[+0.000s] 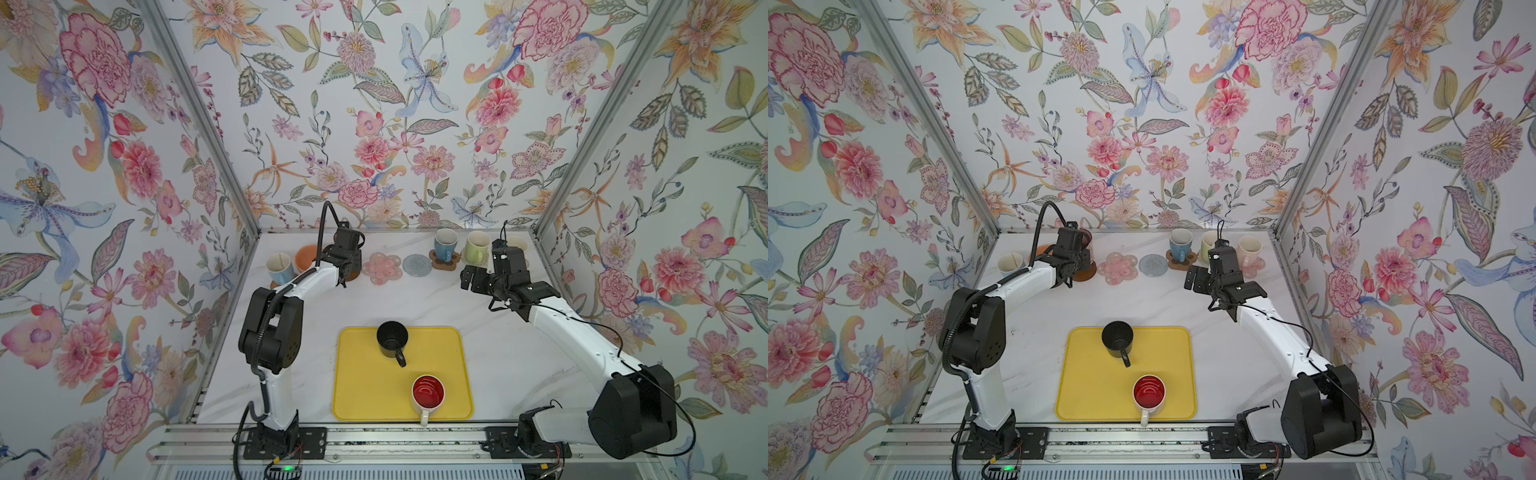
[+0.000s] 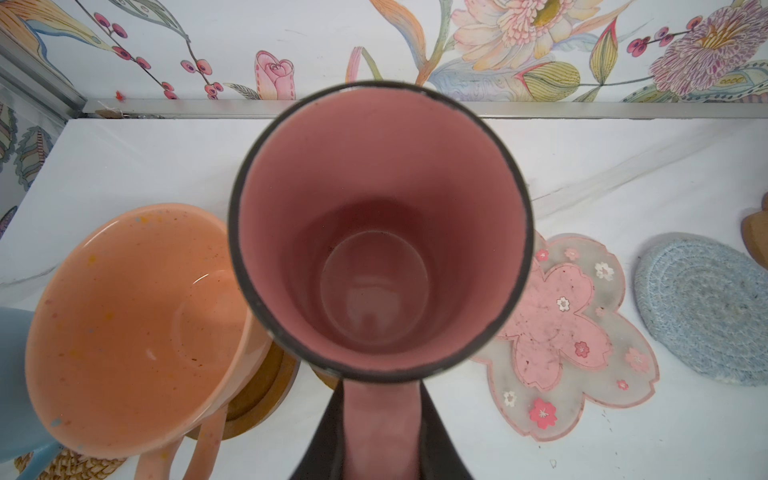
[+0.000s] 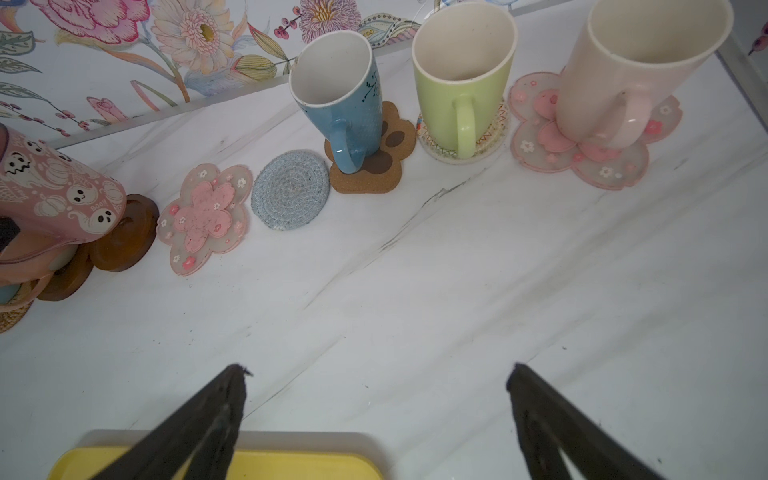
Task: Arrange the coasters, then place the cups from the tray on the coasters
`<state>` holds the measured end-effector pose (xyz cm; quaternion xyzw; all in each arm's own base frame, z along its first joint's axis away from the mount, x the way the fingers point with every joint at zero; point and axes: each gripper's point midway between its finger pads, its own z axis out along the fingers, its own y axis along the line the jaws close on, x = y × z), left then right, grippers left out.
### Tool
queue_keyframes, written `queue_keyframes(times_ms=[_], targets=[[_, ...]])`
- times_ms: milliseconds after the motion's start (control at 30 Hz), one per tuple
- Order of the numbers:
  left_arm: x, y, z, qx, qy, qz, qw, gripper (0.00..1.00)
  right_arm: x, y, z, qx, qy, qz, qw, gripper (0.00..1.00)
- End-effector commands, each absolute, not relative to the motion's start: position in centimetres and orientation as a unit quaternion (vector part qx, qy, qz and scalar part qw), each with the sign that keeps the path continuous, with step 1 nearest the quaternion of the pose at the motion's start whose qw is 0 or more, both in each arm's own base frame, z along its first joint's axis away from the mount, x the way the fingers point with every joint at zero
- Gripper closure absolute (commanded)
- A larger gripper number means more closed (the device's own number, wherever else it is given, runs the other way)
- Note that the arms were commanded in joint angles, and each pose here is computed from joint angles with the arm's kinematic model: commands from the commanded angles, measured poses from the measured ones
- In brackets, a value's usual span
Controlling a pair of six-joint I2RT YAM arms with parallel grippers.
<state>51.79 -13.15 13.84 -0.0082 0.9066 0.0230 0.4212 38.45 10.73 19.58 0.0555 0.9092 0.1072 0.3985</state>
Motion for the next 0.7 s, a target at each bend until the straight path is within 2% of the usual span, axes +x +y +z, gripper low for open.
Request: queue_keyframes(times_ms=[0,667], targets=[[54.7,-13.1,18.7,-0.025,0.869,0.007,0.493,1.00,38.6,10.6,21.1,0.064,0.903,0.114,0.409,0.01],[55.1,-12.5,16.8,-0.031,0.878,0.009,0.478,1.00,38.9,10.5,21.4,0.065,0.903,0.111,0.409,0.01]])
